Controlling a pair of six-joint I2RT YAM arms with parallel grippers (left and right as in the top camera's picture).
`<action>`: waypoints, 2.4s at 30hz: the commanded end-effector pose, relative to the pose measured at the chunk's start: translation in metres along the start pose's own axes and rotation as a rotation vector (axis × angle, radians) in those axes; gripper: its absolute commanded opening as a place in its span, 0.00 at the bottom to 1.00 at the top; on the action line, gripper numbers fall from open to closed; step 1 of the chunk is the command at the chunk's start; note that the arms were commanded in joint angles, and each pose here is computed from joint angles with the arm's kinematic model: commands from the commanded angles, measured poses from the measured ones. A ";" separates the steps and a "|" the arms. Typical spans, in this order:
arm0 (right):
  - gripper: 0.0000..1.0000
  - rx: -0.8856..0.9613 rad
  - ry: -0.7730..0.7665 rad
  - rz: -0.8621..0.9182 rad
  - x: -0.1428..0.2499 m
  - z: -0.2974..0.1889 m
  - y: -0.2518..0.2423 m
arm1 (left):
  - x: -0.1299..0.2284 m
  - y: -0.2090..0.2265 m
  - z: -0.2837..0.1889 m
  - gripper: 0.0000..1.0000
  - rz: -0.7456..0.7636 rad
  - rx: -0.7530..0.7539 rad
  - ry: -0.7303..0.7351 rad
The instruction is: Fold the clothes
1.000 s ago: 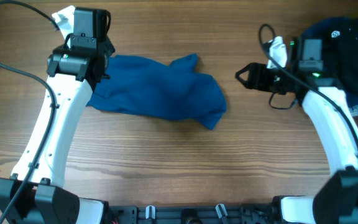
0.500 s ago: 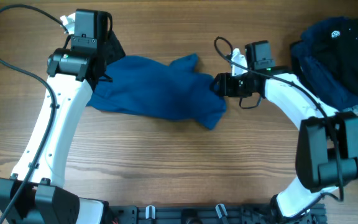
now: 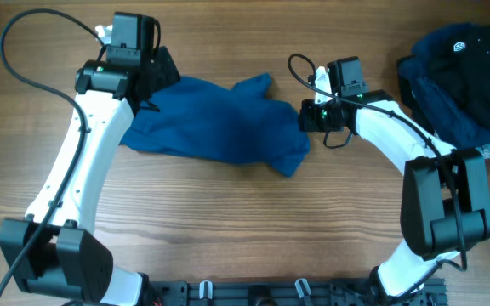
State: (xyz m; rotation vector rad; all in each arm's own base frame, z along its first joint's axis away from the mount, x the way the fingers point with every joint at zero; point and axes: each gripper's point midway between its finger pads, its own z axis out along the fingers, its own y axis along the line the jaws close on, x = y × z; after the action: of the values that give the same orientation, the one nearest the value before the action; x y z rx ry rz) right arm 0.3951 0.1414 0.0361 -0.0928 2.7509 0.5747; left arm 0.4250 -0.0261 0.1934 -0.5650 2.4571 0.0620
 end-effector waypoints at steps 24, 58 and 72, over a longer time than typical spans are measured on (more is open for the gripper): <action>0.55 -0.041 0.126 -0.005 0.020 -0.026 0.017 | 0.002 0.000 0.006 0.99 -0.004 -0.006 0.022; 0.04 0.027 -0.255 -0.085 -0.088 -0.150 0.027 | 0.008 0.003 0.006 1.00 0.003 -0.019 0.044; 0.90 0.247 -0.243 0.040 -0.087 -0.148 -0.028 | 0.017 0.009 0.005 0.99 0.019 -0.043 0.084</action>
State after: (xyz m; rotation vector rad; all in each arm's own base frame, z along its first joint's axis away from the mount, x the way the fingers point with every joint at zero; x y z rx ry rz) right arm 0.4380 0.0762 0.1917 -0.0345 2.5209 0.2822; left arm 0.4139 -0.0249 0.1809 -0.5655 2.5254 0.0931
